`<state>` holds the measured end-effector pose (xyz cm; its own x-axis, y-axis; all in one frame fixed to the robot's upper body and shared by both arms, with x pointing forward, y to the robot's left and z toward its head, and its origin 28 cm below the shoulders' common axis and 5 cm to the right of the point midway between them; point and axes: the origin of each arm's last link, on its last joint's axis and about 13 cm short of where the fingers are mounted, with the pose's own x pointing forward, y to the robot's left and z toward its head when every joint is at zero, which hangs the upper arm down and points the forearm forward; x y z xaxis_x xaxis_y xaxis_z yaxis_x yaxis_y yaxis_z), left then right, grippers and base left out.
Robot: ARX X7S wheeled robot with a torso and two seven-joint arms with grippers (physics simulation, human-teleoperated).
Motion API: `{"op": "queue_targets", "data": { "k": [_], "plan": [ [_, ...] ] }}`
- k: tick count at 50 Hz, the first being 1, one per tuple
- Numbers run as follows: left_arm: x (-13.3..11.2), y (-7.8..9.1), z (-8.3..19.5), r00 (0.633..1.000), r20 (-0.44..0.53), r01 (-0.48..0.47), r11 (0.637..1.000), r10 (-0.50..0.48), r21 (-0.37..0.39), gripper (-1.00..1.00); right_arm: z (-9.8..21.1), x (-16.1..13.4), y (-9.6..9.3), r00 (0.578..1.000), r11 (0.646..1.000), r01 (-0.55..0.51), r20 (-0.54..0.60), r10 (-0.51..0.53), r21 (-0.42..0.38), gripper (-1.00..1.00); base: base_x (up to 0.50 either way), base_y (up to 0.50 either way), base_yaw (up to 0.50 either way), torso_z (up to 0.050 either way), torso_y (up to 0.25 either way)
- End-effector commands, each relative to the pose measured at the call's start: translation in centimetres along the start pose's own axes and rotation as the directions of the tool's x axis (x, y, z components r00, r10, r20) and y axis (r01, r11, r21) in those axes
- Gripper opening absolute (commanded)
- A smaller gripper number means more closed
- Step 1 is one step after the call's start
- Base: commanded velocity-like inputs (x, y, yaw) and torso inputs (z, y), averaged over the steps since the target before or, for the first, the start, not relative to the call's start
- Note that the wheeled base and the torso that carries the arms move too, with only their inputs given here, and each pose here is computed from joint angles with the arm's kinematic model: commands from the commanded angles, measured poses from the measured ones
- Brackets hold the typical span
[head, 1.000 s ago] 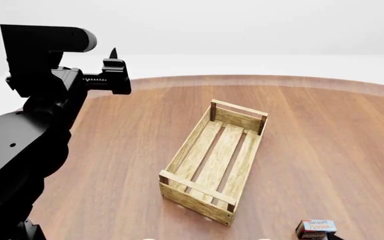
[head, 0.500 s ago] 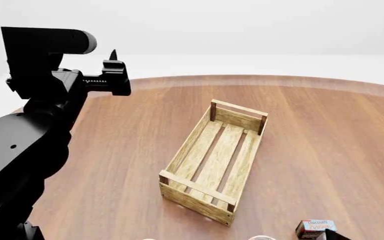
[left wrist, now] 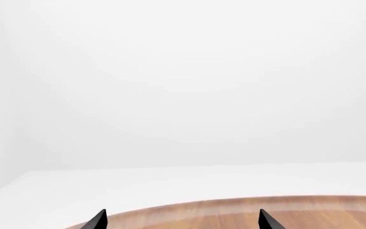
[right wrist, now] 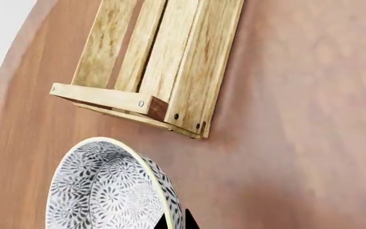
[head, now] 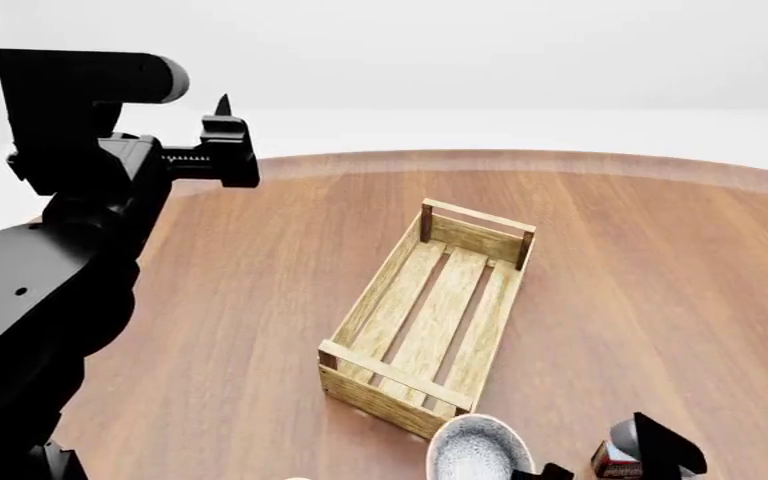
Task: Stack the right bowl on the left bowl and place them in the tray.
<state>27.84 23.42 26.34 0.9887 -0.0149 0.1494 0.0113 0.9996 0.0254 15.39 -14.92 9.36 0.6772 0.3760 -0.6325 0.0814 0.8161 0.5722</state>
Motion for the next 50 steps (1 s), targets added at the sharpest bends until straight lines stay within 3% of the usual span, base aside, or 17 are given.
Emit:
{"op": "queue_targets", "data": {
  "k": [1, 9, 16, 28, 43, 50],
  "plan": [
    [0.0, -0.1, 0.0, 1.000, 0.000, 0.000, 1.000, 0.000, 0.001, 1.00, 1.3, -0.1, 3.7, 0.991, 0.991, -0.134, -0.006, 0.134, -0.016, -1.00, 0.00, 0.00, 0.00, 0.000, 0.000],
    [0.1, -0.1, 0.1, 1.000, 0.001, -0.002, 1.000, 0.002, 0.000, 1.00, 2.9, 2.1, 6.8, 0.974, 0.970, -0.217, -0.091, 0.208, -0.109, -1.00, 0.00, 0.00, 0.00, 0.000, 0.000],
    [0.1, -0.1, 0.1, 1.000, 0.003, -0.005, 1.000, 0.005, -0.001, 1.00, 3.9, 4.1, 8.4, 0.958, 0.953, -0.270, -0.138, 0.252, -0.136, -1.00, 0.00, 0.00, 0.00, 0.000, 0.000],
    [0.3, -0.1, 0.1, 1.000, 0.002, -0.006, 1.000, 0.006, 0.000, 1.00, 3.2, 5.8, 11.3, 0.908, 0.904, -0.379, -0.268, 0.323, -0.195, -1.00, 0.00, 0.00, 0.00, 0.000, 0.000],
    [0.4, 0.0, 0.1, 1.000, 0.002, -0.011, 1.000, 0.011, 0.000, 1.00, 2.4, 8.2, 14.0, 0.827, 0.838, -0.513, -0.369, 0.424, -0.187, -1.00, 0.00, 0.00, 0.00, 0.000, 0.001],
    [0.5, 0.0, 0.0, 1.000, 0.000, -0.011, 1.000, 0.011, -0.002, 1.00, 2.3, 9.1, 14.2, 0.818, 0.835, -0.521, -0.382, 0.430, -0.177, -1.00, 0.00, 0.00, 0.00, 0.000, 0.000]
  ]
}}
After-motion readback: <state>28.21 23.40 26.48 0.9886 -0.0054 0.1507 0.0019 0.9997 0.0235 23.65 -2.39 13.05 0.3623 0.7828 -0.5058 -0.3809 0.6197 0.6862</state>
